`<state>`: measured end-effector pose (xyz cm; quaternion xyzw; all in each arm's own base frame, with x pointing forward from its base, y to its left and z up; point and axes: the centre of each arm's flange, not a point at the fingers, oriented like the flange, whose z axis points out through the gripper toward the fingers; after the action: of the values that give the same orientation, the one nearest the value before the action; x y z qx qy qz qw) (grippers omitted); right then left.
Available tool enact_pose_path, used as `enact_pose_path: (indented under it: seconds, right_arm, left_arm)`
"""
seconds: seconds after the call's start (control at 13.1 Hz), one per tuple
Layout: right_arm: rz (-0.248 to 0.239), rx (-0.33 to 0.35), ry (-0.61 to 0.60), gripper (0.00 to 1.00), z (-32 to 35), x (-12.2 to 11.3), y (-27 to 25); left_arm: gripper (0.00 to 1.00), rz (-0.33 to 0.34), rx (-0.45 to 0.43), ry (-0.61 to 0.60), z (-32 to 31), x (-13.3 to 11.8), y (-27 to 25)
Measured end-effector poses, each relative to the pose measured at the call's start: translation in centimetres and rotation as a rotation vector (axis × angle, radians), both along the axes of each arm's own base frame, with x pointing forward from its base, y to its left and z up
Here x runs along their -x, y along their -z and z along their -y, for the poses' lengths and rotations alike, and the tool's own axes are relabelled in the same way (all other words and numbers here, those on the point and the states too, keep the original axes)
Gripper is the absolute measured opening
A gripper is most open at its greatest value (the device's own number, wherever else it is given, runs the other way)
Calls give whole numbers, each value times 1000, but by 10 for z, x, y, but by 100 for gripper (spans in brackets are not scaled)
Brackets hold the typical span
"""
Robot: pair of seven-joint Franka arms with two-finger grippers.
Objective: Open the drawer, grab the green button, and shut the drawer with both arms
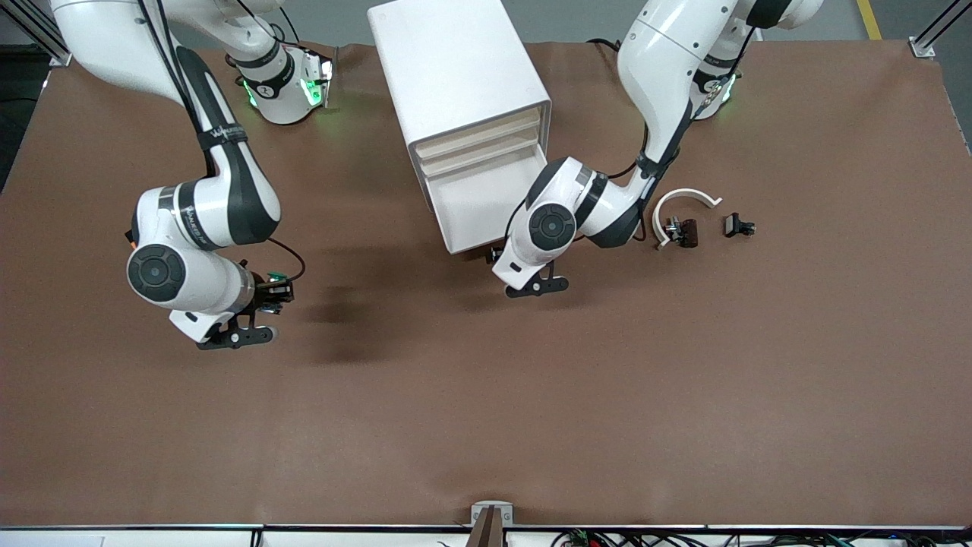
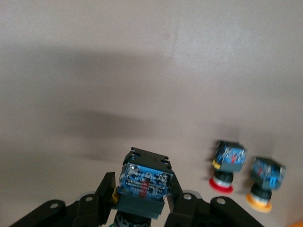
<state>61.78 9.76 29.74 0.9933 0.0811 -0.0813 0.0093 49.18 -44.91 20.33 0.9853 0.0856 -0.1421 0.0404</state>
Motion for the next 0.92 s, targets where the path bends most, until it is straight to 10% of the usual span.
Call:
enact_pose_path:
  seconds: [0.92]
  right_arm:
    - [75, -33, -68, 49, 74, 25, 106]
  left_arm:
    - [100, -250, -59, 31, 27, 61, -4]
